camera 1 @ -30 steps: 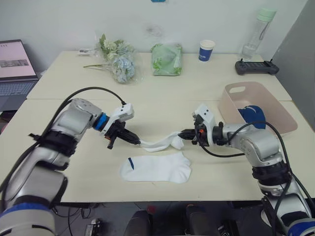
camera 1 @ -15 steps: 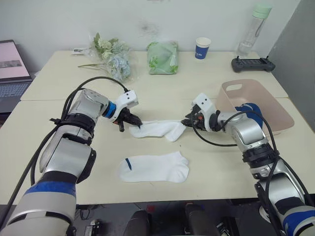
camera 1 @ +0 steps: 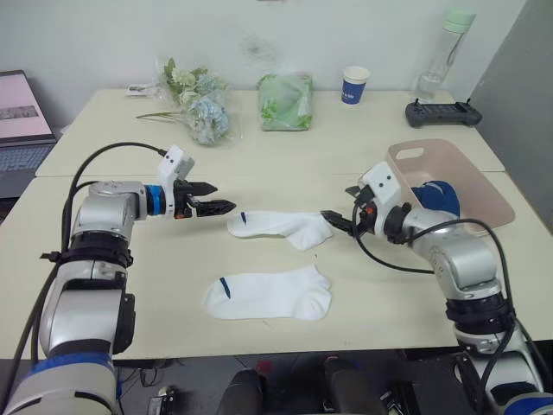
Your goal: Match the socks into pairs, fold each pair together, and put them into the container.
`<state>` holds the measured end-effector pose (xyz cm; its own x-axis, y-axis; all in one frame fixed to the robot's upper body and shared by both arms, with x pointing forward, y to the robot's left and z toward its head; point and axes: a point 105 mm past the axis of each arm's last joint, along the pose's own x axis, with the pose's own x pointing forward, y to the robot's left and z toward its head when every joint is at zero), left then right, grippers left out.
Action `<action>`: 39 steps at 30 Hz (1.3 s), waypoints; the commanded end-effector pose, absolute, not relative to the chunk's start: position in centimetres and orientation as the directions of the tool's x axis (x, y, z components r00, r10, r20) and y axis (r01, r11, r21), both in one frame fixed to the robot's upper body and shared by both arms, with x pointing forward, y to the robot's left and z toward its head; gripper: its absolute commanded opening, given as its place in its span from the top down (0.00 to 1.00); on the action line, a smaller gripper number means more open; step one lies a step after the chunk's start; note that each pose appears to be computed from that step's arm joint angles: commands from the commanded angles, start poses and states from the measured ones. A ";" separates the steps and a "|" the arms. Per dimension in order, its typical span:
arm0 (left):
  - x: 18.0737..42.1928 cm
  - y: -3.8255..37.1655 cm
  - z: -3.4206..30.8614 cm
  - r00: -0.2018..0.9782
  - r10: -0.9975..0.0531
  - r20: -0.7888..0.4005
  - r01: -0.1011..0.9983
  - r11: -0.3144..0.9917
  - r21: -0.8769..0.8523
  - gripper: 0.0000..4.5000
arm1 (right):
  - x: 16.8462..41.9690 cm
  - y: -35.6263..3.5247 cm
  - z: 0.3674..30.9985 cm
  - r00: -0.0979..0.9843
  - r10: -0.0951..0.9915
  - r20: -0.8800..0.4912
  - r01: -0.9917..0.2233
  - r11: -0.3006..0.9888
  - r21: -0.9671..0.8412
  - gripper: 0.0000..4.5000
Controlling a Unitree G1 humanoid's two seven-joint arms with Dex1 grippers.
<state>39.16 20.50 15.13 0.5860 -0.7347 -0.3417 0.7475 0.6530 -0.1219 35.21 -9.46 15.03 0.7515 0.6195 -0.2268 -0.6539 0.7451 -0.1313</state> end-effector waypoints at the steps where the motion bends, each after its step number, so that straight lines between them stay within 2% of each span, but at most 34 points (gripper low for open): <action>1: 39.1 19.3 14.5 0.628 -0.706 -0.327 0.709 0.693 -0.133 0.01 | 35.4 -9.4 15.2 0.820 0.548 -0.167 -0.569 0.813 -0.125 0.00; 6: 38.9 18.9 10.8 0.648 -0.637 -0.419 0.655 0.746 -0.121 0.01 | 35.6 -9.1 12.6 0.845 0.491 -0.213 -0.517 0.852 -0.084 0.00; 10: 38.4 18.8 9.7 0.632 -0.635 -0.444 0.650 0.746 -0.142 0.01 | 35.7 -9.1 10.9 0.848 0.462 -0.261 -0.496 0.864 -0.083 0.00; 12: 38.0 18.4 9.2 0.614 -0.642 -0.460 0.661 0.736 -0.146 0.09 | 35.5 -8.9 10.2 0.836 0.467 -0.287 -0.511 0.854 -0.098 0.04; 14: 37.6 18.0 8.7 0.595 -0.650 -0.473 0.675 0.723 -0.145 0.21 | 35.3 -8.5 9.9 0.822 0.483 -0.301 -0.536 0.835 -0.127 0.13; 20: 37.0 16.8 8.5 0.582 -0.671 -0.460 0.694 0.704 -0.150 0.61 | 34.7 -6.8 10.0 0.776 0.555 -0.299 -0.612 0.777 -0.148 0.59; 25: 37.5 17.2 10.5 0.632 -0.672 -0.385 0.682 0.719 -0.135 0.95 | 34.9 -7.1 12.1 0.785 0.568 -0.246 -0.602 0.794 -0.087 0.98; 26: 37.7 17.5 11.2 0.648 -0.668 -0.367 0.676 0.726 -0.127 0.99 | 35.0 -7.4 12.5 0.787 0.568 -0.239 -0.599 0.797 -0.080 1.00; 30: 37.4 18.2 14.8 0.669 -0.702 -0.244 0.689 0.709 -0.151 0.99 | 34.7 -8.1 14.5 0.771 0.601 -0.210 -0.623 0.780 -0.060 1.00; 33: 35.6 18.6 16.7 0.644 -0.736 -0.207 0.718 0.675 -0.168 0.99 | 33.6 -8.0 16.0 0.735 0.650 -0.192 -0.667 0.744 -0.035 1.00; 36: 33.5 18.7 17.8 0.624 -0.758 -0.191 0.727 0.652 -0.216 0.99 | 31.4 -7.4 17.3 0.661 0.728 -0.181 -0.737 0.675 0.029 1.00; 39: 30.0 18.8 17.6 0.574 -0.787 -0.226 0.730 0.617 -0.293 0.99 | 28.5 -7.1 17.9 0.572 0.799 -0.187 -0.792 0.597 0.130 1.00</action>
